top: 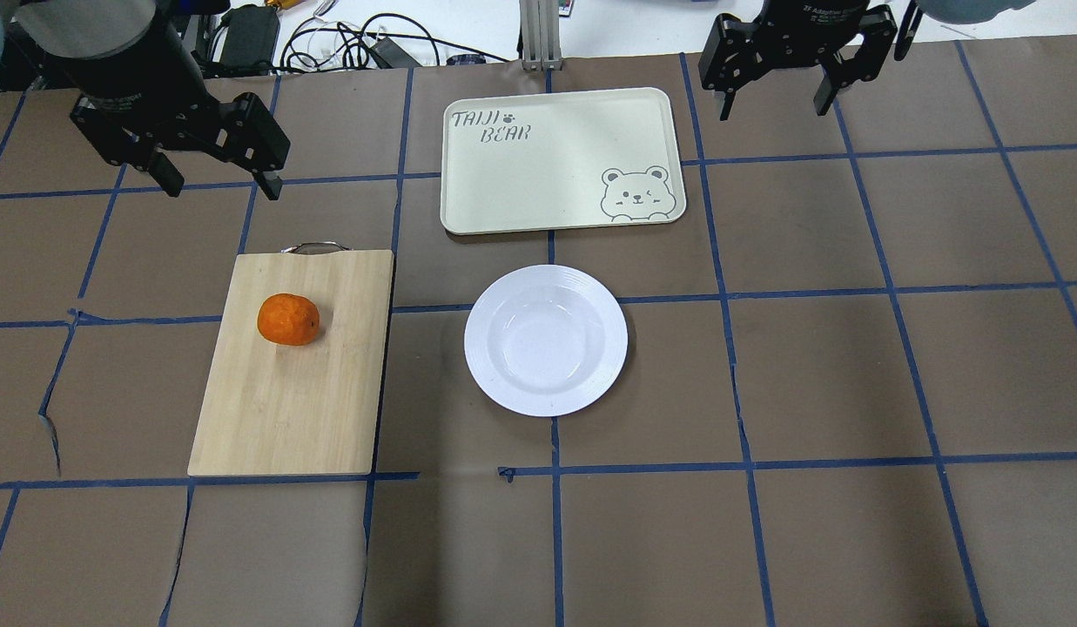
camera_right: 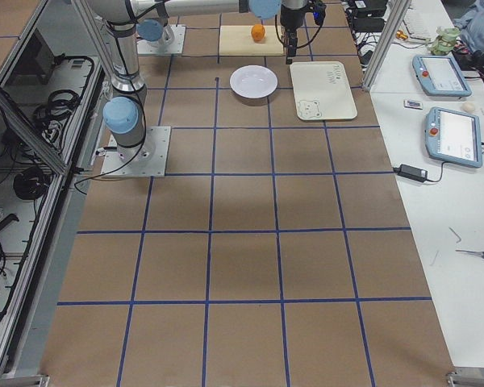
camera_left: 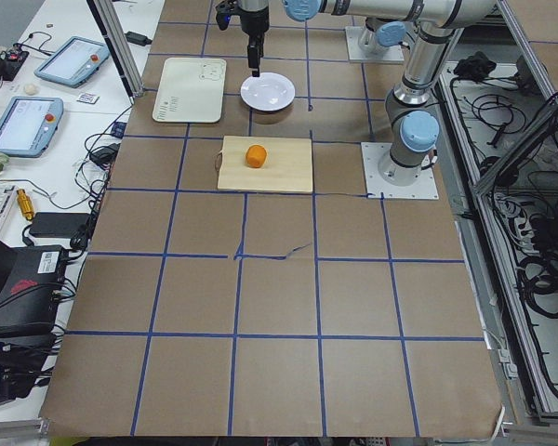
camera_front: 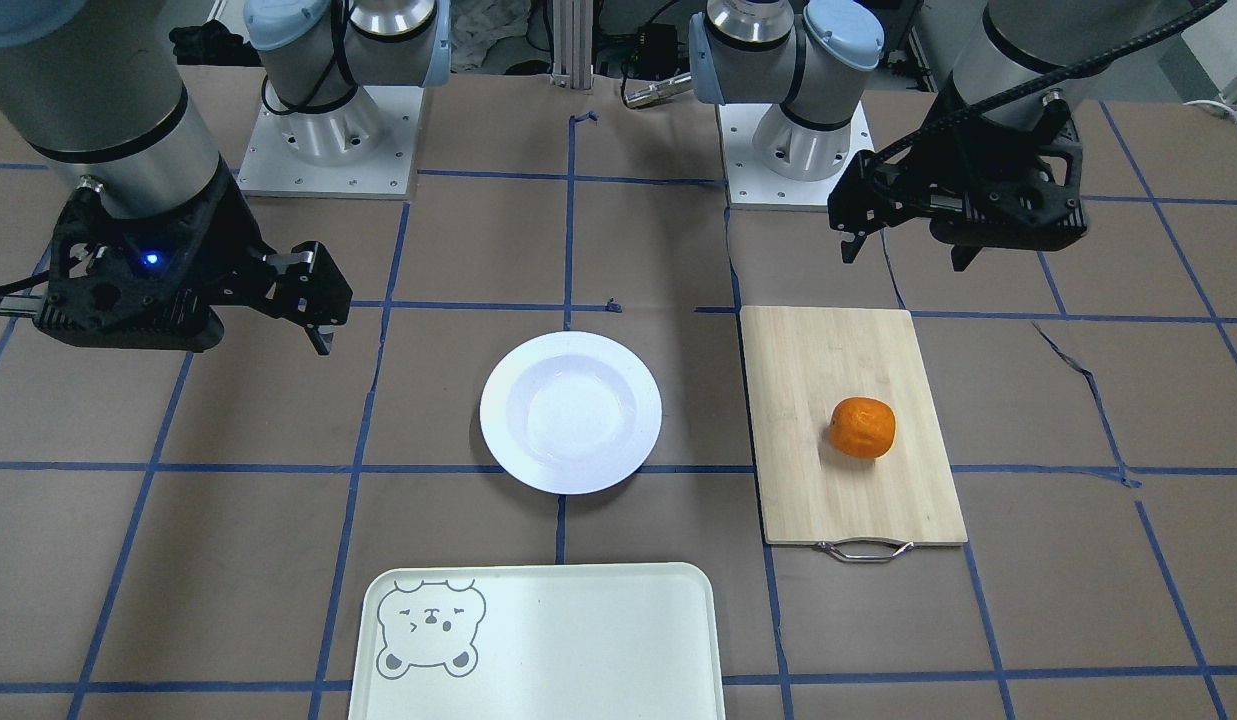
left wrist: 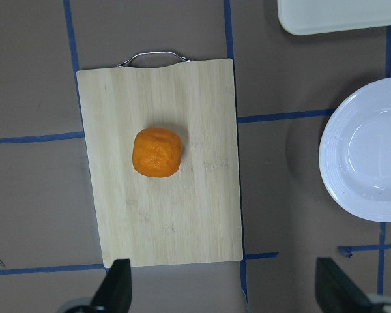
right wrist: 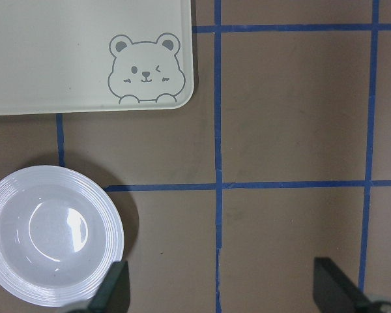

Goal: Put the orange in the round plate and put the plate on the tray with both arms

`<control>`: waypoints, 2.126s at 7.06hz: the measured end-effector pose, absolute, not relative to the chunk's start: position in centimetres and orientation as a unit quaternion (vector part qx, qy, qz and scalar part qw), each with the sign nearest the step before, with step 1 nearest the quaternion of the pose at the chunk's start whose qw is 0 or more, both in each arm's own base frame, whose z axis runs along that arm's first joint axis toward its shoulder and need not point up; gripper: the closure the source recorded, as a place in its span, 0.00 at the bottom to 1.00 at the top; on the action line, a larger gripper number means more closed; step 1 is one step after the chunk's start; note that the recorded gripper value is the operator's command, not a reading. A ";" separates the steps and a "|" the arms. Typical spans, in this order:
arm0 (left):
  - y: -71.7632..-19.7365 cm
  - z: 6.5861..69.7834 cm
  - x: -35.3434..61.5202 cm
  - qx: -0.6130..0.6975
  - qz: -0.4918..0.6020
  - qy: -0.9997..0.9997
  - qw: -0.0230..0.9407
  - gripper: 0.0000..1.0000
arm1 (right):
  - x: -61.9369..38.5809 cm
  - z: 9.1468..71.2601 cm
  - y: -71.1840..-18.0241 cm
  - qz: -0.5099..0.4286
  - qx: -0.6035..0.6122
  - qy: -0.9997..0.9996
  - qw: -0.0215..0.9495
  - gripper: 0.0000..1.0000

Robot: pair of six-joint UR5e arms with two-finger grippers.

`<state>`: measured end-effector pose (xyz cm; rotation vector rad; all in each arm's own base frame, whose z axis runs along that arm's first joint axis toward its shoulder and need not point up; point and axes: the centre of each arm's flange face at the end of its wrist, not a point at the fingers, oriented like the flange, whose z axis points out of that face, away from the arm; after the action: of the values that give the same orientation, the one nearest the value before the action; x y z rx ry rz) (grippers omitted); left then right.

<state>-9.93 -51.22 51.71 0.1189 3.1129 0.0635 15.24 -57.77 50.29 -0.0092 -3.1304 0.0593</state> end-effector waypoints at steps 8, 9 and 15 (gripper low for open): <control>-51.3 51.7 -9.9 0.036 0.021 0.999 0.013 0.00 | 15.2 50.3 -57.8 0.019 -0.003 -1.000 0.005 0.00; -51.3 51.7 -9.9 0.034 0.020 0.999 0.013 0.00 | 15.2 50.3 -57.8 0.020 -0.003 -1.000 0.005 0.00; -54.6 45.5 -1.5 -0.070 0.010 0.997 0.007 0.00 | 15.0 50.3 -57.8 0.019 -0.005 -1.000 0.005 0.00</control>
<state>-1.48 -54.64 45.54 -0.2201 3.1201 0.0314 14.99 -57.83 50.29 -0.0156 -3.1302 0.0582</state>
